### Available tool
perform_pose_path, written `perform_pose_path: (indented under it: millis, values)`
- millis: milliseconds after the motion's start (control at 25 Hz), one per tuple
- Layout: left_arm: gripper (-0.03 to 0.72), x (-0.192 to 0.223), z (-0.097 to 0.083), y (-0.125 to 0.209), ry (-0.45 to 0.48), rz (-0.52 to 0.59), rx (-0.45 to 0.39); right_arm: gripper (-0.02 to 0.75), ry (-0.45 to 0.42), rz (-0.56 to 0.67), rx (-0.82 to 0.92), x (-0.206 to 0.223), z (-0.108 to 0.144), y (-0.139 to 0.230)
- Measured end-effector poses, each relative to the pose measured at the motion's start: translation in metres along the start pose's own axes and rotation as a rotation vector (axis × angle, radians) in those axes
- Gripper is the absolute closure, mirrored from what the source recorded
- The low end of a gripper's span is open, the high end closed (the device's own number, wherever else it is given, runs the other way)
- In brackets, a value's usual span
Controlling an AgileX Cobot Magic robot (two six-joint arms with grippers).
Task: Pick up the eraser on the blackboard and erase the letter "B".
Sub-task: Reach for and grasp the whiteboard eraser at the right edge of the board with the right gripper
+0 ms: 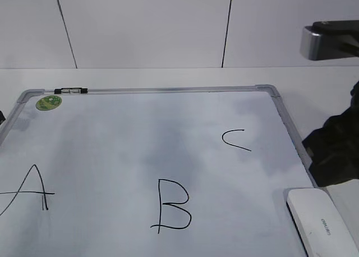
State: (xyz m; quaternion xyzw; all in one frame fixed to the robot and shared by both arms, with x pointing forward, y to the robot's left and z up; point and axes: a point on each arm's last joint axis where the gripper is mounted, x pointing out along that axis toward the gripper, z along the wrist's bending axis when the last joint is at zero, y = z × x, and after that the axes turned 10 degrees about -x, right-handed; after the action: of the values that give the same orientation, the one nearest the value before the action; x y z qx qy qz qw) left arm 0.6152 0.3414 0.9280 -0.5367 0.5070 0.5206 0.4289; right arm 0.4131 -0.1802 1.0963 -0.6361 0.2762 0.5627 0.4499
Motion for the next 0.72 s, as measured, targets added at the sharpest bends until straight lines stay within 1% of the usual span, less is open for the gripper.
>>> perform_pose_path:
  millis: [80,120,320,400,600,720]
  values:
    - [0.454,0.0003,0.0,-0.0003,0.0,0.002,0.0,0.524,0.0,0.0,0.0,0.0,0.0,0.0]
    - [0.469,0.0006,0.0,-0.0005,0.0,0.004,0.0,0.524,0.0,0.0,0.0,0.0,0.0,0.0]
    - [0.652,0.0003,-0.0012,-0.0004,0.003,0.008,0.0,0.524,0.0,0.0,0.007,0.0,0.0,0.0]
    - [0.666,0.0003,-0.0022,-0.0004,0.013,0.009,-0.016,0.523,0.0,0.0,0.014,0.0,0.0,0.0]
    - [0.669,0.0003,-0.0023,-0.0003,0.015,0.01,-0.023,0.515,-0.004,-0.002,0.037,-0.0005,0.0003,-0.0003]
    - [0.669,0.0003,-0.0023,-0.0003,0.015,0.01,-0.023,0.514,0.024,-0.027,0.08,-0.0059,-0.0026,0.0006]
